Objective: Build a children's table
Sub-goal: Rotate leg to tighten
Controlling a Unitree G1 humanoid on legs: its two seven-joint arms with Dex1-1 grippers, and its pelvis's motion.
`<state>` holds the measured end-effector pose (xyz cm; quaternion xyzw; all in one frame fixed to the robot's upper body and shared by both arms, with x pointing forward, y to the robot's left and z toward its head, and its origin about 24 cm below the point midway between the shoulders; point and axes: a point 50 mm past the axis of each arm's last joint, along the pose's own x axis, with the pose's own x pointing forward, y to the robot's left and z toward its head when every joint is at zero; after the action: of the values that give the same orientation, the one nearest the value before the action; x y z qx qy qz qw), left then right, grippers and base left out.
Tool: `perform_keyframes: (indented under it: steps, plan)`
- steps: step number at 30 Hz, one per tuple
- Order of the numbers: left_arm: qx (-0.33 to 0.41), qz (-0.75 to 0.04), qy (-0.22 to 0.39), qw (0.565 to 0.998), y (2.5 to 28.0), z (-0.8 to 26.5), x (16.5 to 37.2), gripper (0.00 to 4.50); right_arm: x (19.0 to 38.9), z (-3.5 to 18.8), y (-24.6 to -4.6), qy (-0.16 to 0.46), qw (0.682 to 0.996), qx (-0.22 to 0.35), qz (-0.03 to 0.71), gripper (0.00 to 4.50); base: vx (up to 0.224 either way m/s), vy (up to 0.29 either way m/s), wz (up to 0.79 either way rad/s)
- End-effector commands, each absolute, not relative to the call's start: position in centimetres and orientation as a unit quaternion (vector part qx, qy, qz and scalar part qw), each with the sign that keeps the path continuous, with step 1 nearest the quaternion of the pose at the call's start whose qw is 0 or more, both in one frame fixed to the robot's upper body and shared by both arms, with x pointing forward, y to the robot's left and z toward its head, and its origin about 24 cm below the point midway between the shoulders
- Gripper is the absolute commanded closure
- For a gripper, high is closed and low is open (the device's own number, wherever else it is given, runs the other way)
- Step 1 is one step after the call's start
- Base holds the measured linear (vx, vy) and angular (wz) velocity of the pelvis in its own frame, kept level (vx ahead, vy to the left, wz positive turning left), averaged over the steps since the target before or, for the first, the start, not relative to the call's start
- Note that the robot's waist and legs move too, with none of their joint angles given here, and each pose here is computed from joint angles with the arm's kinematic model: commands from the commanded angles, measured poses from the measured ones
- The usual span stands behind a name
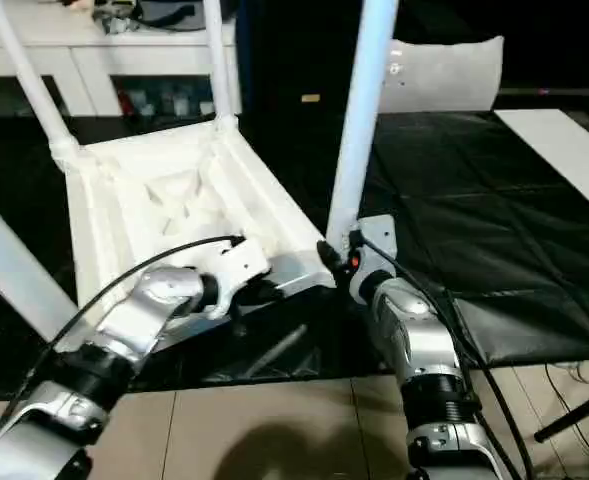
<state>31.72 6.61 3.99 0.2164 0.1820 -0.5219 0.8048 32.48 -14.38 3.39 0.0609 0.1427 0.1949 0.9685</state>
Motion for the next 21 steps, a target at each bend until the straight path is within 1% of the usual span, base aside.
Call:
perform_keyframes:
  steps: [1,2,3,4,5,6,7,8,9,10,11,12,16,17,18,19,20,21]
  plan:
    - [0.244,-0.569,0.146,0.771,3.5,4.4,31.0,4.50,31.7,2.2,-11.3,0.173,0.948,0.090,0.252,1.69,0.000,0.000,0.00]
    - [0.259,-0.565,0.145,0.769,4.2,4.3,31.3,4.50,31.5,2.3,-12.4,0.167,0.952,0.086,0.243,1.62,0.000,0.000,0.00]
    - [0.265,-0.563,0.145,0.769,4.6,4.3,31.4,4.50,31.4,2.3,-12.9,0.163,0.953,0.086,0.239,1.52,0.000,0.000,0.00]
    - [0.266,-0.562,0.144,0.769,4.7,4.3,31.5,4.50,31.3,2.4,-13.1,0.161,0.954,0.086,0.238,1.52,0.000,0.000,0.00]
    - [0.271,-0.559,0.141,0.771,5.2,4.4,31.8,4.50,31.0,2.5,-14.0,0.153,0.956,0.085,0.236,1.38,0.000,0.000,0.00]
    - [0.271,-0.559,0.141,0.771,5.2,4.4,31.8,4.50,31.0,2.5,-14.0,0.153,0.956,0.085,0.236,1.31,0.000,0.000,0.00]
    - [0.277,-0.551,0.137,0.775,5.9,4.5,32.2,4.50,30.4,2.8,-15.1,0.139,0.957,0.081,0.242,1.19,0.000,0.000,0.00]
    - [0.279,-0.551,0.135,0.775,6.0,4.6,32.2,4.50,30.3,2.9,-15.2,0.136,0.957,0.081,0.244,1.19,0.000,0.000,0.00]
    - [0.284,-0.550,0.128,0.775,6.4,4.7,32.5,4.50,29.6,3.3,-15.9,0.124,0.955,0.074,0.260,0.94,0.000,0.000,0.00]
    - [0.285,-0.550,0.127,0.775,6.8,4.7,32.5,4.50,29.2,3.4,-16.4,0.122,0.955,0.059,0.263,0.94,0.000,0.000,0.00]
    - [0.286,-0.553,0.117,0.774,7.1,4.9,32.6,4.50,28.4,3.6,-16.8,0.122,0.948,0.068,0.286,0.86,0.000,0.000,0.00]
    - [0.286,-0.550,0.111,0.777,7.4,4.9,32.7,4.50,27.7,3.8,-17.3,0.125,0.944,0.063,0.300,0.81,0.000,0.000,0.00]
    - [0.282,-0.535,0.102,0.790,7.8,5.0,32.9,4.50,26.7,3.9,-18.0,0.124,0.941,0.048,0.310,0.50,0.000,0.000,0.00]
    - [0.273,-0.534,0.100,0.794,8.0,5.1,33.0,4.50,26.2,4.1,-18.2,0.120,0.939,0.043,0.321,0.42,0.000,0.000,0.00]
    - [0.267,-0.538,0.101,0.793,8.2,5.1,32.9,4.22,26.0,4.3,-18.3,0.116,0.938,0.040,0.324,0.27,0.000,0.000,0.00]
    - [0.261,-0.540,0.100,0.794,8.3,5.1,32.8,4.06,25.8,4.5,-18.4,0.111,0.939,0.045,0.323,0.20,0.000,0.000,0.00]
    - [0.250,-0.538,0.096,0.799,8.5,5.2,32.8,3.95,25.5,4.8,-18.4,0.103,0.939,0.056,0.322,0.13,0.000,0.000,0.00]
    - [0.225,-0.536,0.091,0.808,8.7,5.4,32.6,3.95,25.2,5.3,-18.4,0.093,0.938,0.067,0.326,0.08,0.000,0.000,0.00]
